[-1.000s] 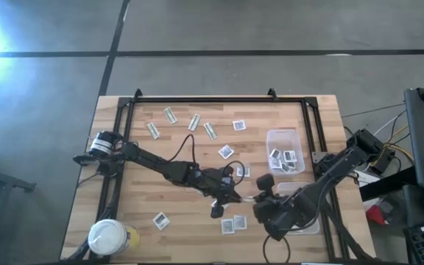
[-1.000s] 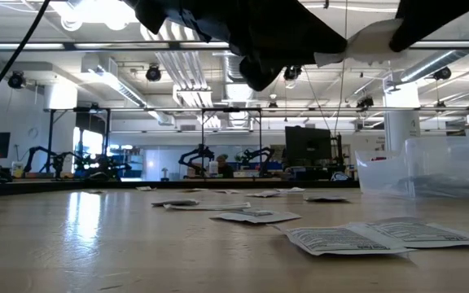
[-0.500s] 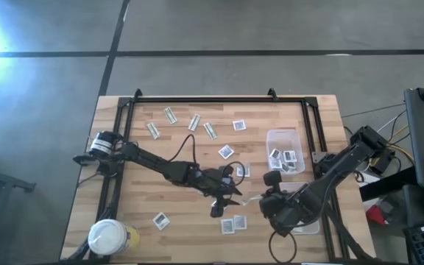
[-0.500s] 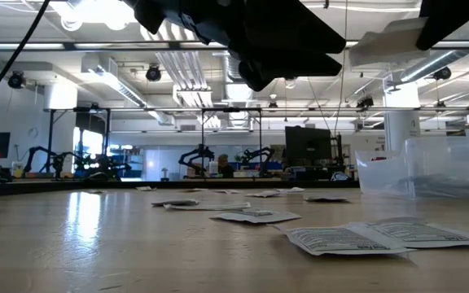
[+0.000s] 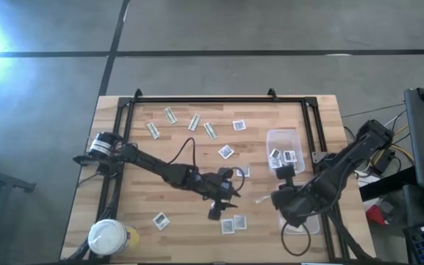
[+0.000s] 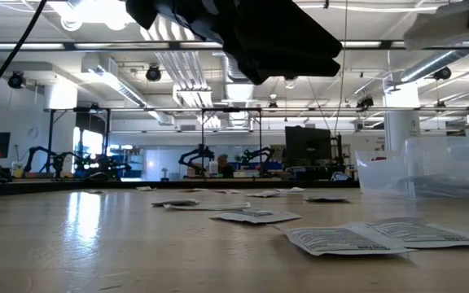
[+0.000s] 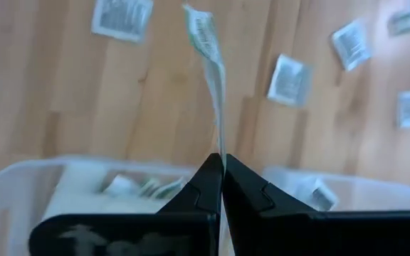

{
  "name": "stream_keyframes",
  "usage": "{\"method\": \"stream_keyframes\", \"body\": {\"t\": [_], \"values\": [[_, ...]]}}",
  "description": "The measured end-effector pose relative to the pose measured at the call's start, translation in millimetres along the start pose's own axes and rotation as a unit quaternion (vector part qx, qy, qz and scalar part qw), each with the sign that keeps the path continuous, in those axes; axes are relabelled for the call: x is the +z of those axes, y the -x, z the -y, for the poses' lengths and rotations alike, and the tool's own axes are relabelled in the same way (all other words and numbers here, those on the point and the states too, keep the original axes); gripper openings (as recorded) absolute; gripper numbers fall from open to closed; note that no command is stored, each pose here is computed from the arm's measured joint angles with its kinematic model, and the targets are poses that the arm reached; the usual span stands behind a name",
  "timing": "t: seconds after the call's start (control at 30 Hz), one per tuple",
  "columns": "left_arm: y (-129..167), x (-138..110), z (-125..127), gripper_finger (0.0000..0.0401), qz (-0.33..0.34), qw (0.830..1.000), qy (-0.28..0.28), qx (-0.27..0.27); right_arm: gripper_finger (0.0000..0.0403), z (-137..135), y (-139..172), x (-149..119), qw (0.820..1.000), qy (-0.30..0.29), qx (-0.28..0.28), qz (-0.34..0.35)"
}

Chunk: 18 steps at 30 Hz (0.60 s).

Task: Pick & Place First Aid Supplies
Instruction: Put the bandage pack into the bottom bin

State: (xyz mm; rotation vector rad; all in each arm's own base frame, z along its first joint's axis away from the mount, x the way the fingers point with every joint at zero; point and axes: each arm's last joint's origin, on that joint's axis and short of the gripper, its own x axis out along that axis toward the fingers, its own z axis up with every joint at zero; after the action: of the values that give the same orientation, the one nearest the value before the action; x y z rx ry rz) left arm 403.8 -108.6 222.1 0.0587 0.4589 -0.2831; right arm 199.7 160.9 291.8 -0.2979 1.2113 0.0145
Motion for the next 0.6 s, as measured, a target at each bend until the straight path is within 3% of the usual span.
{"method": "stream_keyframes", "body": {"t": [0.27, 0.6], "values": [[0.1, -6.4, 6.9, 0.0174, -0.035, 0.999, -0.025, 0.013, 0.0008, 7.1, 14.2, -18.8, 0.99, -0.067, 0.092, -0.081], [1.0, -13.3, 5.1, 0.0174, -0.071, 0.995, -0.033, 0.055, 0.0008, 5.9, 10.9, -40.4, 0.972, -0.099, 0.142, -0.157]]}}
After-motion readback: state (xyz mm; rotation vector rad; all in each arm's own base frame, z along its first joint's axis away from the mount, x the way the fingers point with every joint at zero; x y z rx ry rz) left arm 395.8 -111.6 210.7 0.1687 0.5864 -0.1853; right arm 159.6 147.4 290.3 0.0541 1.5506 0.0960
